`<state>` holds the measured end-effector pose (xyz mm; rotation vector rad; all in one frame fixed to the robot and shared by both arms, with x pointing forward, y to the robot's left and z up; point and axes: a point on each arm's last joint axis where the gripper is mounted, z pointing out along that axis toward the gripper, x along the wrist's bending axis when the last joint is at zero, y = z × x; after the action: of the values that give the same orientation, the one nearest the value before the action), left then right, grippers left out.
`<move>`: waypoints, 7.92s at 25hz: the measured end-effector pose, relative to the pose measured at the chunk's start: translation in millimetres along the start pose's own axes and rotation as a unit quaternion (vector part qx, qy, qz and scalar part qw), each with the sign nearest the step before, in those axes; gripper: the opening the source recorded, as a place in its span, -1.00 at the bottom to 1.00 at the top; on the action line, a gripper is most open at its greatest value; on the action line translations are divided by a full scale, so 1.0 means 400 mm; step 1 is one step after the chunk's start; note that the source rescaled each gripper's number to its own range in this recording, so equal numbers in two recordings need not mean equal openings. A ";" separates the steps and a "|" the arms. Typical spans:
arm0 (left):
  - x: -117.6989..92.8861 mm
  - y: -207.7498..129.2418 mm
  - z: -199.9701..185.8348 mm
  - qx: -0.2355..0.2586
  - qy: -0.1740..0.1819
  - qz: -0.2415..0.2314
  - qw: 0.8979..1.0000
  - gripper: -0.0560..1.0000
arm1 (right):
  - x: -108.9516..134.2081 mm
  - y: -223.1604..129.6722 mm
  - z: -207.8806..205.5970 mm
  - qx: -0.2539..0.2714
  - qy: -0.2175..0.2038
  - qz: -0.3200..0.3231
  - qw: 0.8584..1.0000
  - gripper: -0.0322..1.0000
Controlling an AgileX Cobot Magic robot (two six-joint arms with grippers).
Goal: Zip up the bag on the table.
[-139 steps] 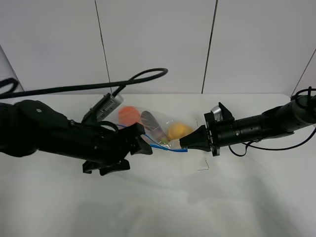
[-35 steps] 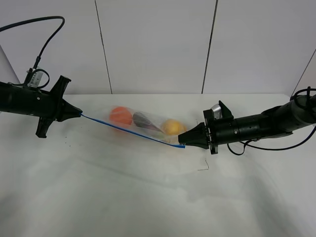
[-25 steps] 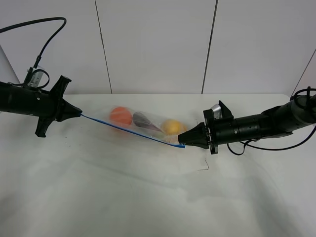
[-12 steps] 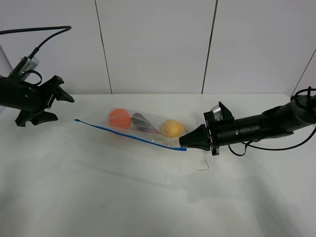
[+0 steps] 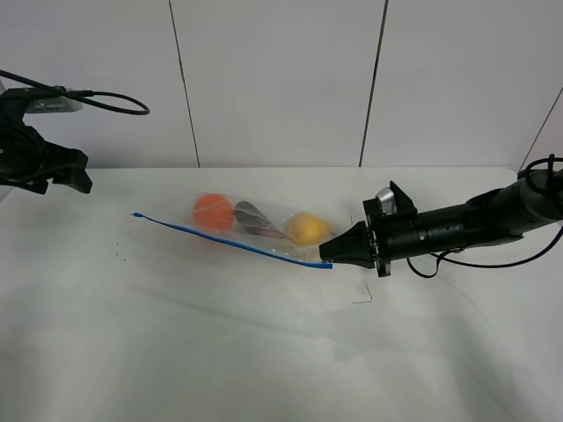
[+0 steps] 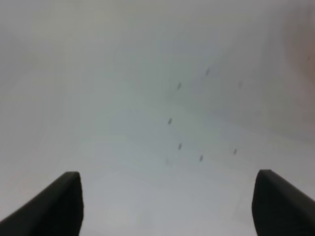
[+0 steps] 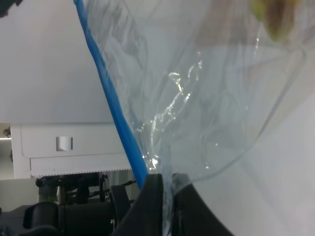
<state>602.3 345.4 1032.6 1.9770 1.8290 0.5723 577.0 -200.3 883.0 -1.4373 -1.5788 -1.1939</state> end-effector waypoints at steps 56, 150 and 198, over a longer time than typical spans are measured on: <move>-0.174 -0.596 -0.446 -0.060 -0.027 0.013 0.998 0.84 | 0.000 -0.001 -0.001 0.001 0.001 0.000 1.000 -0.94; -0.178 -0.741 -0.533 -0.260 -0.017 0.006 0.965 0.84 | 0.270 0.009 -0.317 0.101 -0.538 -0.029 0.837 1.00; -0.178 -0.741 -0.532 -0.260 -0.016 0.005 0.965 0.84 | 0.442 -0.741 -0.443 -0.350 -0.484 -0.269 0.755 1.00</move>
<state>233.8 298.4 1050.0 1.6263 1.4551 0.9106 241.1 -293.0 1053.7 -2.4606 -2.5240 -1.5810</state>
